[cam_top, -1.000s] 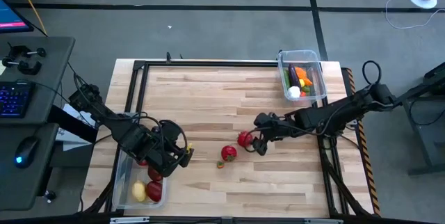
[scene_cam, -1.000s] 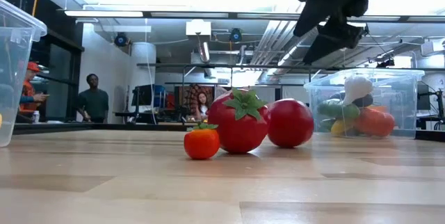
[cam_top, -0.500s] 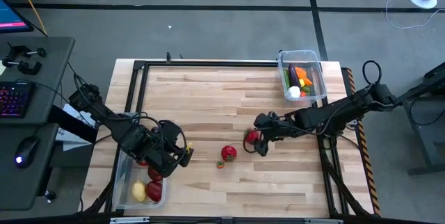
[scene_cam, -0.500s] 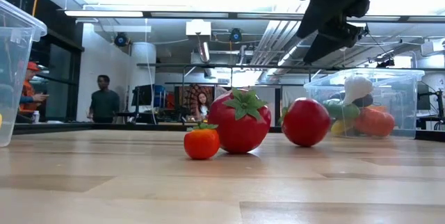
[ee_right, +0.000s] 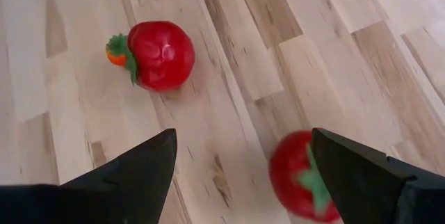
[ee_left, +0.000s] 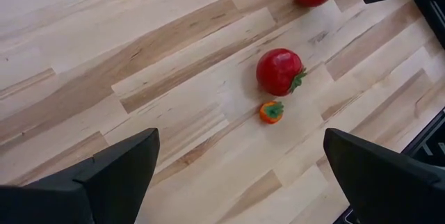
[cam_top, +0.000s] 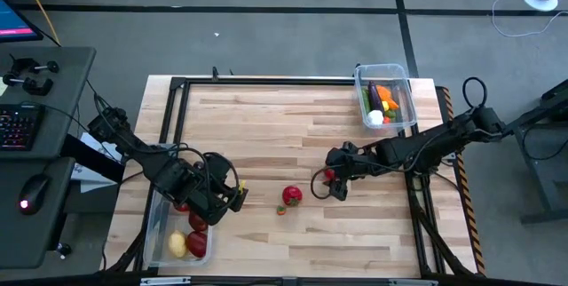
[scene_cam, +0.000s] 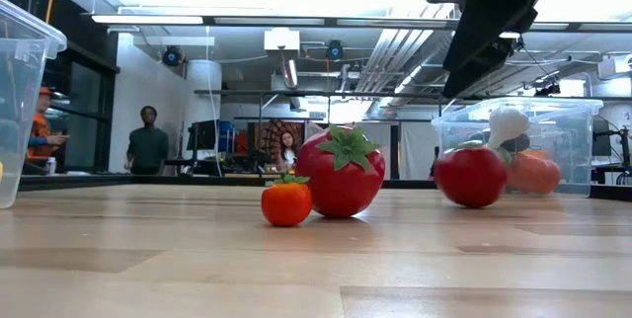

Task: Sort produce into baskets
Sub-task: Put the top red tomato into the bottom transparent bin

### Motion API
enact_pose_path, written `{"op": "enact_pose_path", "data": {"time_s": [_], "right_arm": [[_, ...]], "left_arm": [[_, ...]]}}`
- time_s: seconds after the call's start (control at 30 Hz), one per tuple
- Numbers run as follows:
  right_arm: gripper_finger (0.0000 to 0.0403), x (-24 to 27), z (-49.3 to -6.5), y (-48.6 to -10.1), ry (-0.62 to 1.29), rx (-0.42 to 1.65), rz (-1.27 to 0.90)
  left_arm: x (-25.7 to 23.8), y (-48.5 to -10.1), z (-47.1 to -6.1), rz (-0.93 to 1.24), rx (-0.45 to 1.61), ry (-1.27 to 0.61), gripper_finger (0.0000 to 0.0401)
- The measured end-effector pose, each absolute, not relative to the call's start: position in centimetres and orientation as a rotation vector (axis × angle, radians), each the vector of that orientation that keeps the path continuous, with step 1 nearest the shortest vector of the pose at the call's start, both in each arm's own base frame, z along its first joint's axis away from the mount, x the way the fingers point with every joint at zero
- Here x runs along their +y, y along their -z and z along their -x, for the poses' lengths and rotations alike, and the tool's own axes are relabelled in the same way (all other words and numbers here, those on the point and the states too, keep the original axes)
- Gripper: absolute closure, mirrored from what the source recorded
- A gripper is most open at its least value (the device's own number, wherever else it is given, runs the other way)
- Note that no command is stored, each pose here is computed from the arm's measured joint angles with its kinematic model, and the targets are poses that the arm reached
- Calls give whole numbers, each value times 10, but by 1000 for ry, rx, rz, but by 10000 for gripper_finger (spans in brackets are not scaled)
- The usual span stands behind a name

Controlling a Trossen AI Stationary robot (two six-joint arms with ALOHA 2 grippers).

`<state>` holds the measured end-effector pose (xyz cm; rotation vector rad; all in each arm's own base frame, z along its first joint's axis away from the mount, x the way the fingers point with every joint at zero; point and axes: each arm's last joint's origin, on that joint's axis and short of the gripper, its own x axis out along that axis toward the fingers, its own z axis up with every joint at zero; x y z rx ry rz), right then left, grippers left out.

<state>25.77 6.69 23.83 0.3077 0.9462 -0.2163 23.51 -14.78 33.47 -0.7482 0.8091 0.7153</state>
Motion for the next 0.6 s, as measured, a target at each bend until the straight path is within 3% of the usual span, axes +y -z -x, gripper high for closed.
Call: {"op": "enact_pose_path", "data": {"time_s": [0.6], "right_arm": [[79,62,-242,-244,226,1002,-242]], "left_arm": [[-147,-335,-235,729,807,-711,9]]}}
